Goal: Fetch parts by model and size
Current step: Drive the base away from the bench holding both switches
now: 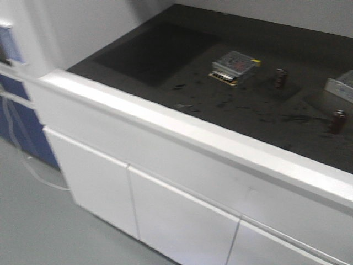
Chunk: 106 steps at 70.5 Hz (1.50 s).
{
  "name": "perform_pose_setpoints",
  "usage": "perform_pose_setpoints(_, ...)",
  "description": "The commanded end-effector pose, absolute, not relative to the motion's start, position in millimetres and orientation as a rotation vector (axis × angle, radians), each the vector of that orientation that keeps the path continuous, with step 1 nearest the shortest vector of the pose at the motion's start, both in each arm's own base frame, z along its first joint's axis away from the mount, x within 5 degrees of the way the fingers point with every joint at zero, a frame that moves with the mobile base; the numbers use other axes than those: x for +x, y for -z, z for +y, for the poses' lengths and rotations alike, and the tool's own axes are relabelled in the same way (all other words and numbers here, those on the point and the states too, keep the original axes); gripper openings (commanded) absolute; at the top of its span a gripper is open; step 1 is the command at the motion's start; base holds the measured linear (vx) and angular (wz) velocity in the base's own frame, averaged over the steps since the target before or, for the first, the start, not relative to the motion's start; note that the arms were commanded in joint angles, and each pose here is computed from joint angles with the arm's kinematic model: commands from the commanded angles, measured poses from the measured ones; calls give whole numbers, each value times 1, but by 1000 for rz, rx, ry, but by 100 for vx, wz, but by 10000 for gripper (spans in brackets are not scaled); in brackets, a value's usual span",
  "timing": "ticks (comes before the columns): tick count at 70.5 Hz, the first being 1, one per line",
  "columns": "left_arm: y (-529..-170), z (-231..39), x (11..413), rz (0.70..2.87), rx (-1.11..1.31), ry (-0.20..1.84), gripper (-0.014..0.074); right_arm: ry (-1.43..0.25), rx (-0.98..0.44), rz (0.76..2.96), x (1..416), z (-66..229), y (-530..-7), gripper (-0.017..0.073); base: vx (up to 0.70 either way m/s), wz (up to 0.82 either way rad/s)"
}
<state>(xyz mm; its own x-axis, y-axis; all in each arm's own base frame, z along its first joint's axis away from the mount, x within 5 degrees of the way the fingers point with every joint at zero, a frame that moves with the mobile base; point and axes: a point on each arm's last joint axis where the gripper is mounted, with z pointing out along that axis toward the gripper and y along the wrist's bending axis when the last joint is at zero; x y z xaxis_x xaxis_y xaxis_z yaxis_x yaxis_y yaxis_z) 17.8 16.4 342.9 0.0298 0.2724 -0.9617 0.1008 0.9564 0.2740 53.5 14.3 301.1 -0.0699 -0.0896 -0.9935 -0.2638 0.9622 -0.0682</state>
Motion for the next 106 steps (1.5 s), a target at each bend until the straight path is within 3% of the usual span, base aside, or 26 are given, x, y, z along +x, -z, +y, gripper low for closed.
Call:
perform_pose_setpoints(1, -356, 14, 18, 1461, 306, -126, -8, -136, -266, 1545, 53, 14, -316, -5, -15, 59)
perform_pose_setpoints(55, -356, 14, 18, 1461, 306, -126, -7, -136, -266, 1545, 53, 14, -316, -5, -10, 59)
perform_pose_setpoints(106, -356, 14, 18, 1461, 306, -126, -6, -137, -264, 1545, 53, 14, -317, -5, 12, 66)
